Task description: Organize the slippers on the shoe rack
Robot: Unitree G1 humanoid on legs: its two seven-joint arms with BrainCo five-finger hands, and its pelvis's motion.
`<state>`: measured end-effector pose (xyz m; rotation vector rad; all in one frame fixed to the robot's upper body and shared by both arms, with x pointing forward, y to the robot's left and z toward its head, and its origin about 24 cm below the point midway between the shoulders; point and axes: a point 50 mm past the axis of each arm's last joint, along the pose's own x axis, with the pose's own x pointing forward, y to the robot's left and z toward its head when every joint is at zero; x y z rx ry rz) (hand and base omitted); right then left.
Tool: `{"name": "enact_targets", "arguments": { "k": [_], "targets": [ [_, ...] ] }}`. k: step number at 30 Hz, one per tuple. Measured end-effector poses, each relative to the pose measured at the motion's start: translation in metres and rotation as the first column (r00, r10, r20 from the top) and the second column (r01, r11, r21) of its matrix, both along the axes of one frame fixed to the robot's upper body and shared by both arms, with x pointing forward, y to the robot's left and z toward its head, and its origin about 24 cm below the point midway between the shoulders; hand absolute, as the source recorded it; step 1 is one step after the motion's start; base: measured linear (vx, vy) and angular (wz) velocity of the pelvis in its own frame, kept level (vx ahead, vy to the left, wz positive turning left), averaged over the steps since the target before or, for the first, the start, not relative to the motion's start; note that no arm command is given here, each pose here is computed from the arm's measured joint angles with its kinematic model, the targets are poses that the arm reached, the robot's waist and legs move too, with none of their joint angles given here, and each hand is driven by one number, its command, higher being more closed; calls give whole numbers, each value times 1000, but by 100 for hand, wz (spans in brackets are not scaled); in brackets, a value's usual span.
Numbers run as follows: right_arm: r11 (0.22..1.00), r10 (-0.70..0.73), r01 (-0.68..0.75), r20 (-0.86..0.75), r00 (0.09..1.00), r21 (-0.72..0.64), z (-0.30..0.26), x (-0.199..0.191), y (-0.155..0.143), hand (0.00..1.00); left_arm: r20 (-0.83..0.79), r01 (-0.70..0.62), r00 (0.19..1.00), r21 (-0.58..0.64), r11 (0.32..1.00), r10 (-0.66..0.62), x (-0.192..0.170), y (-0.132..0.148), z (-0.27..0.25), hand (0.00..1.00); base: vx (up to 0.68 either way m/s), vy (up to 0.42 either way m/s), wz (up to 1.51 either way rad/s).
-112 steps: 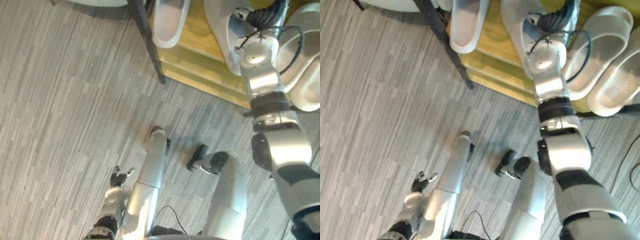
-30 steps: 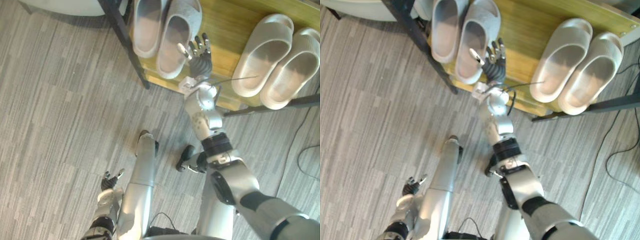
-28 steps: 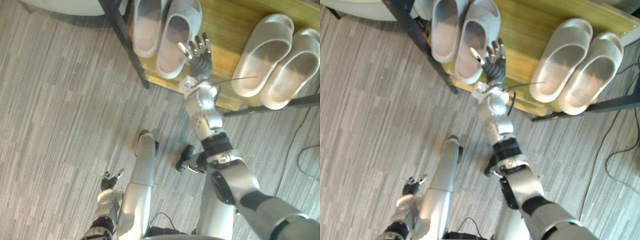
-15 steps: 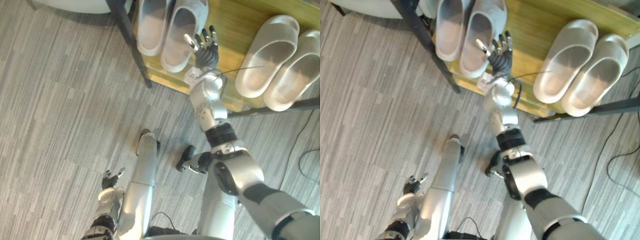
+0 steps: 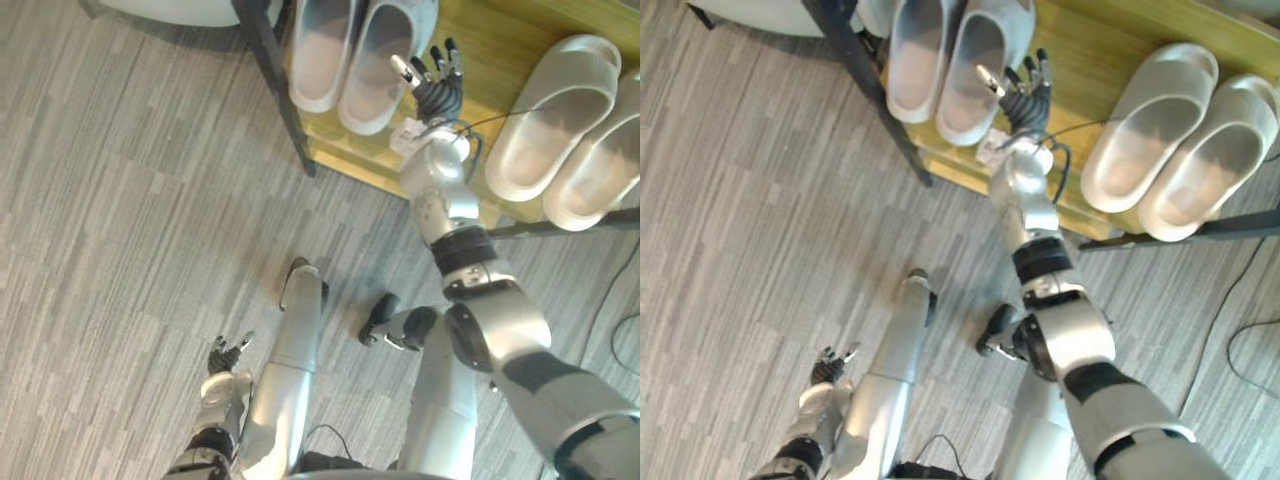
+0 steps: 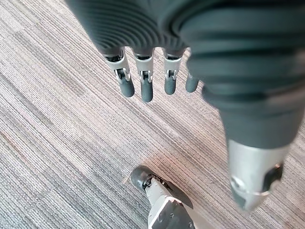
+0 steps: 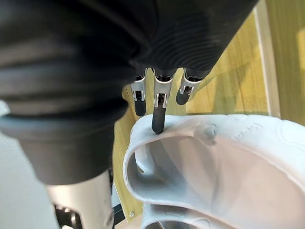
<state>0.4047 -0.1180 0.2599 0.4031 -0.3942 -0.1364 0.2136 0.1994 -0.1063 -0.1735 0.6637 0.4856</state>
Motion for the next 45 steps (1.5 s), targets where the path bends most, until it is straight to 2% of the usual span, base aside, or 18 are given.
{"name": "enact_targets", "arguments": {
  "k": [6,14,19,23,27,29,32,36,40,45],
  "targets": [
    [998,-23,22,-5,1000,-64,-6,-2,-3,0,-1,0,1000,-5,1000,0,0,-1,0,0,-1,3,-4],
    [968,-22,42,81,996,-249,-48,-42,-13,0,-22,-10,1000,-3,1000,10,-13,2,-5,0,12,37,-14],
    [937,-23,-4,-72,997,-348,-127,-82,-26,0,-83,-6,997,24,1000,8,-39,13,-16,0,113,38,-9],
    [895,-48,-84,-282,958,-437,-198,-128,-42,0,-146,60,988,43,997,-53,-62,16,-24,0,191,68,-16],
    [824,-90,-205,-479,873,-528,-255,-166,-53,0,-205,190,964,89,978,-169,-74,20,-28,0,205,69,-13],
    [796,-131,-271,-590,796,-542,-287,-182,-61,0,-238,240,948,88,967,-213,-79,19,-31,0,147,63,-13],
    [763,-227,-356,-739,634,-539,-331,-207,-79,0,-270,324,917,77,943,-293,-82,7,-36,0,148,82,-28],
    [784,-302,-378,-834,462,-494,-363,-233,-100,0,-294,402,878,29,915,-377,-86,-14,-42,0,91,96,-12],
    [805,-327,-407,-895,302,-431,-387,-262,-108,0,-301,447,858,38,894,-416,-85,-16,-42,0,28,68,-3],
    [822,-322,-426,-925,203,-379,-400,-280,-107,0,-308,498,831,39,866,-464,-84,-21,-42,0,-21,18,0]
  ]
}}
